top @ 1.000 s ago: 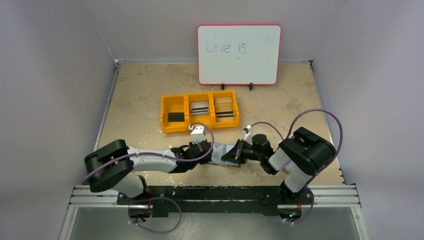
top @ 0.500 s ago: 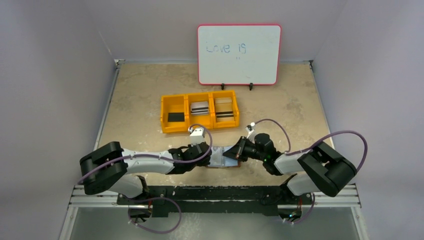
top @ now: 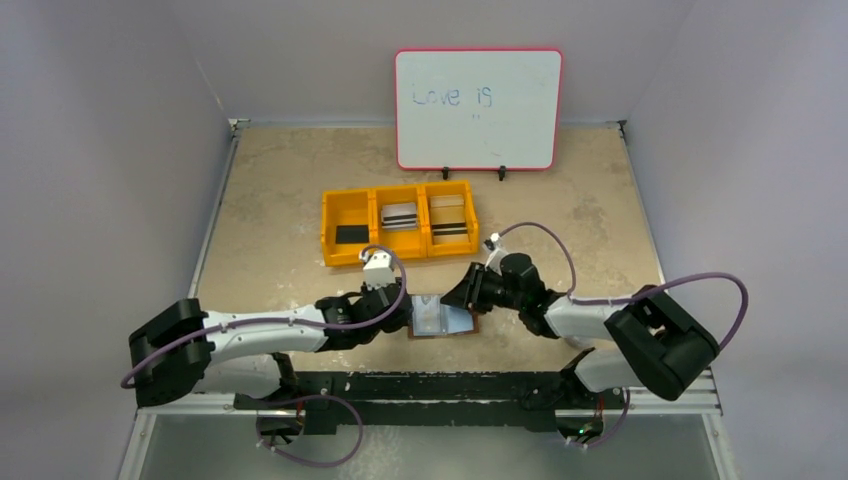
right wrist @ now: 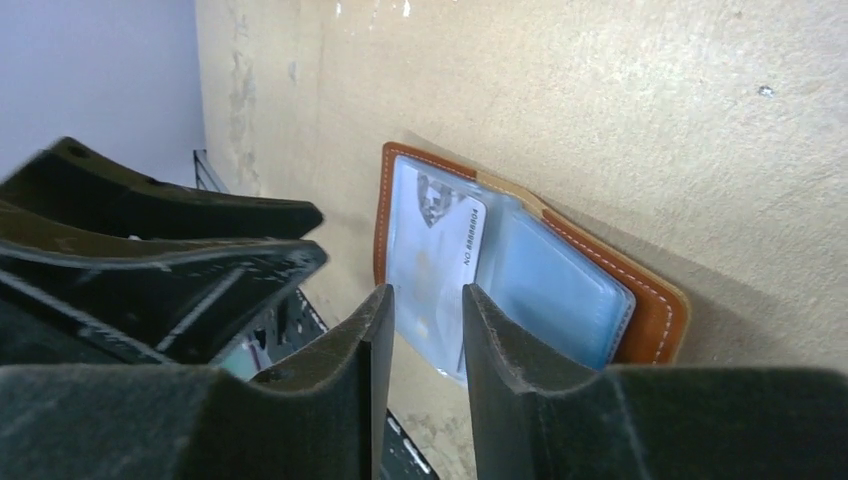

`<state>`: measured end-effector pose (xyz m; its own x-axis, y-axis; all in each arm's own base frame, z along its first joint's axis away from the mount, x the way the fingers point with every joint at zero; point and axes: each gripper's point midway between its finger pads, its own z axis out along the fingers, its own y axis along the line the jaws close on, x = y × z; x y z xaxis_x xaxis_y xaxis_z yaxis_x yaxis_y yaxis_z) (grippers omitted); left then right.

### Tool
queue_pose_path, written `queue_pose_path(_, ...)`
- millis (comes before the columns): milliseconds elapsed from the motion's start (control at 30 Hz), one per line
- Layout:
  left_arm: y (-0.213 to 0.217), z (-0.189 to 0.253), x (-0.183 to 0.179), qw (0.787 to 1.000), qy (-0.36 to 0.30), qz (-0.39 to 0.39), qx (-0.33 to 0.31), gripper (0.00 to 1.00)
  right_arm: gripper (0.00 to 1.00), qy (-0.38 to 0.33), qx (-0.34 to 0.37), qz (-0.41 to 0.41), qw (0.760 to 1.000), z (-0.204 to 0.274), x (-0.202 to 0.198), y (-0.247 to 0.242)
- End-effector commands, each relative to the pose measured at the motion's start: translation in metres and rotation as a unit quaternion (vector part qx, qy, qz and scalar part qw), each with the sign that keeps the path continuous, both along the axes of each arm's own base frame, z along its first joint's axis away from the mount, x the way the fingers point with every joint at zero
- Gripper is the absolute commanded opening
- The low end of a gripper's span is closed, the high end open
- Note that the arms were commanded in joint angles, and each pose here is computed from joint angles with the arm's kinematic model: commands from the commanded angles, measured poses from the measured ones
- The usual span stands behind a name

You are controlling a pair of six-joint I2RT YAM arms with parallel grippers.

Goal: Take the credit cards out of the card holder

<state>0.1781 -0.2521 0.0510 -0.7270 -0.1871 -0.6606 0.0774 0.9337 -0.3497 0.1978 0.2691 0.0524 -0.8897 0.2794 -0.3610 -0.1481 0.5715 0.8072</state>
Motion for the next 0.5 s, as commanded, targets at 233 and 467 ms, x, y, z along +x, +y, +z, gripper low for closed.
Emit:
queue_pose_path(233, -0.017, 0.046, 0.015, 0.996, -0.042, 0.031, -0.079, 0.39, 0.26, 0.041, -0.079, 0.046, 0.995, -0.043, -0.014, -0.008)
queue_pose_path(467, -0.044, 0.055, 0.02, 0.992, -0.048, 0.01, -0.117, 0.39, 0.16, 0.075, -0.142, 0.004, 0.987, -0.073, -0.016, -0.03)
